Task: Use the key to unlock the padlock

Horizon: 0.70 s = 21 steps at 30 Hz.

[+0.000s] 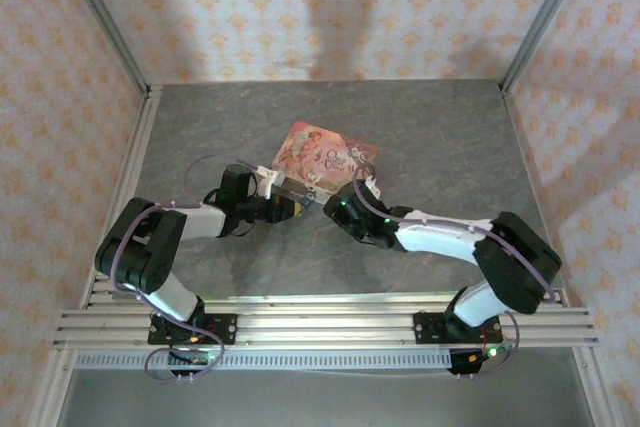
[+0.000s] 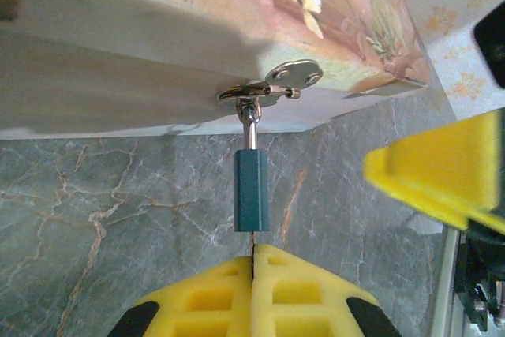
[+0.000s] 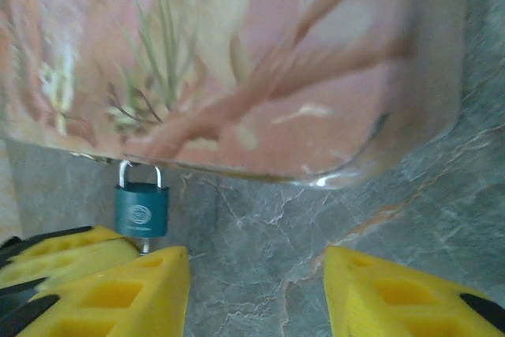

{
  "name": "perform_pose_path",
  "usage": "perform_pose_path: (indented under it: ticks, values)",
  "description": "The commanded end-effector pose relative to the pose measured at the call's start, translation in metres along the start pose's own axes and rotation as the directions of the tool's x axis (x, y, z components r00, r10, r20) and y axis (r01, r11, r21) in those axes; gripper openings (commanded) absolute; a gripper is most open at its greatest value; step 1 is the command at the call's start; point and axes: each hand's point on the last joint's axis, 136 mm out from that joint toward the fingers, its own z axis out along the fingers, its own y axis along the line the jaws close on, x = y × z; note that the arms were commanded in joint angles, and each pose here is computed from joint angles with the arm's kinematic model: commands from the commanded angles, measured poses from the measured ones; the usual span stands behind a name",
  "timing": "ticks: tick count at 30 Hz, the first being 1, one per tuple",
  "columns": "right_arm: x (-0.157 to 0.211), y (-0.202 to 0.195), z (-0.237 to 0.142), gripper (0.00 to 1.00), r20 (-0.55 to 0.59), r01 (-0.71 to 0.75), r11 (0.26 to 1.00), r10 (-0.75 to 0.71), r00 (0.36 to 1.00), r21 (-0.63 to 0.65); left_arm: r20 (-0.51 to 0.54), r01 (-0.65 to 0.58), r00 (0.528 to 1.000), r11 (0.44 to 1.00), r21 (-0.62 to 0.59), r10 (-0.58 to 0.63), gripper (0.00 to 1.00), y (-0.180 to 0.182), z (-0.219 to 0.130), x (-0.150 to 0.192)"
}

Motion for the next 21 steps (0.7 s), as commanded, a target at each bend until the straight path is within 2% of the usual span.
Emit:
perform_pose_path:
  ticks: [1,7,12,17,21]
  values:
    - [0.009,0.043,0.006,0.51,-0.037,0.004,0.996,-0.008,0.999,-0.094,0.038,-0.039,0.998,0.998,-0.042,0.041,0.00,0.002,-0.009,-0.002]
    - [0.014,0.052,0.027,0.52,-0.046,-0.052,0.996,0.048,0.998,-0.078,0.110,-0.048,0.992,0.997,-0.064,0.055,0.00,0.004,-0.013,-0.009]
    - [0.006,0.055,0.037,0.55,-0.008,-0.102,0.994,0.102,0.995,-0.043,0.133,-0.067,0.988,0.995,-0.079,0.077,0.00,0.005,-0.013,-0.011]
    - [0.013,0.057,0.057,0.54,-0.036,-0.157,0.987,0.156,0.987,-0.018,0.143,-0.085,0.985,0.993,-0.085,0.097,0.00,0.004,-0.011,-0.013]
    - [0.009,0.054,0.065,0.53,-0.007,-0.174,0.985,0.174,0.985,0.002,0.146,-0.088,0.984,0.993,-0.078,0.099,0.00,0.003,-0.008,-0.013]
